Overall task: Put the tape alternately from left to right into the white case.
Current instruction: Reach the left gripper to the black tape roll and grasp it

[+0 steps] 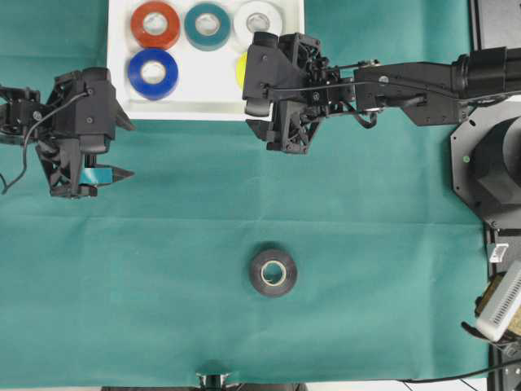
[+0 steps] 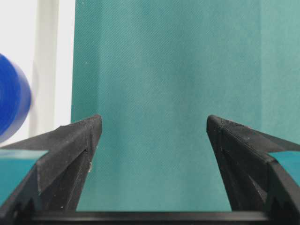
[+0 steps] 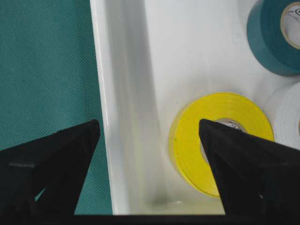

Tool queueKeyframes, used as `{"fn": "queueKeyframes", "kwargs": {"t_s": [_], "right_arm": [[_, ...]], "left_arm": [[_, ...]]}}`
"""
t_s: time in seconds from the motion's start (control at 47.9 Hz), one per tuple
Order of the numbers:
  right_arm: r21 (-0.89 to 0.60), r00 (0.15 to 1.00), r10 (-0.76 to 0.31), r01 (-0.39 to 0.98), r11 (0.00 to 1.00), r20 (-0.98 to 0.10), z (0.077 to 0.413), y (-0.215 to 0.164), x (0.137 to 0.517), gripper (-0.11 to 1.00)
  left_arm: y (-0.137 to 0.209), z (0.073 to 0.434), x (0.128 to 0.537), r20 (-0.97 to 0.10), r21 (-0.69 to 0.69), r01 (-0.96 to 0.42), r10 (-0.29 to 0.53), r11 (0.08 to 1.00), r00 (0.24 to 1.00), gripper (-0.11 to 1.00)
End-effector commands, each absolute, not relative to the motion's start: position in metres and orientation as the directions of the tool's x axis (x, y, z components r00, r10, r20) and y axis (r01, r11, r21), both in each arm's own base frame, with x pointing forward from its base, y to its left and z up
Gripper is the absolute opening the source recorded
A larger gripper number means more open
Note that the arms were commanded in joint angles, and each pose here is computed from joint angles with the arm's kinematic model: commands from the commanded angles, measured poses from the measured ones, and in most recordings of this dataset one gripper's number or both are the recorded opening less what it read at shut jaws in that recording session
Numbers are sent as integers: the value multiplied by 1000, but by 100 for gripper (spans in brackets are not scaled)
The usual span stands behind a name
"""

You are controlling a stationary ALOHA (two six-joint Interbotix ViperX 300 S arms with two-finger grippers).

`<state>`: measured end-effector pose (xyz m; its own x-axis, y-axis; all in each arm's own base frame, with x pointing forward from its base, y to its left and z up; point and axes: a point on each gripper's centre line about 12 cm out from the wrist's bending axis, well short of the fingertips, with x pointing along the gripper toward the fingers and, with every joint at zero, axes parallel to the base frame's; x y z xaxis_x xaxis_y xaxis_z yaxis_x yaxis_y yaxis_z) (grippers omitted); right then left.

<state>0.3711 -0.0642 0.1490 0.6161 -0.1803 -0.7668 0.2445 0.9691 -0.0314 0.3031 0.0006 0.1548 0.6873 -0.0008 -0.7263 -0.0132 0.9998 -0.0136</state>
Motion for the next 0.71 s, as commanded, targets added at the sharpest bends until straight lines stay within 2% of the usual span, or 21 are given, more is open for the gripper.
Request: {"fn": "queueKeyframes", "kwargs": {"t_s": [0.0,0.417,0.564,0.689], "right_arm": [[-26,651,-181,241,970,-737,163,-64,374,79],[-26,642,-178,238,971,-746,158,-62,370,79],[-22,646,-172,233,972,-744,156,-61,368,79],[-17,653,-166,229,973,-739,154,-61,367,79]], "left_arm": [[-6,168,312,-686,-27,-4,-16,1000,727,100],[-42,194,330,-592,-103,51,-102,993,799,100],[-43,187,339,-602,-118,39,-102,992,792,100],[-51,170,364,-644,-111,45,-106,993,758,100]]}}
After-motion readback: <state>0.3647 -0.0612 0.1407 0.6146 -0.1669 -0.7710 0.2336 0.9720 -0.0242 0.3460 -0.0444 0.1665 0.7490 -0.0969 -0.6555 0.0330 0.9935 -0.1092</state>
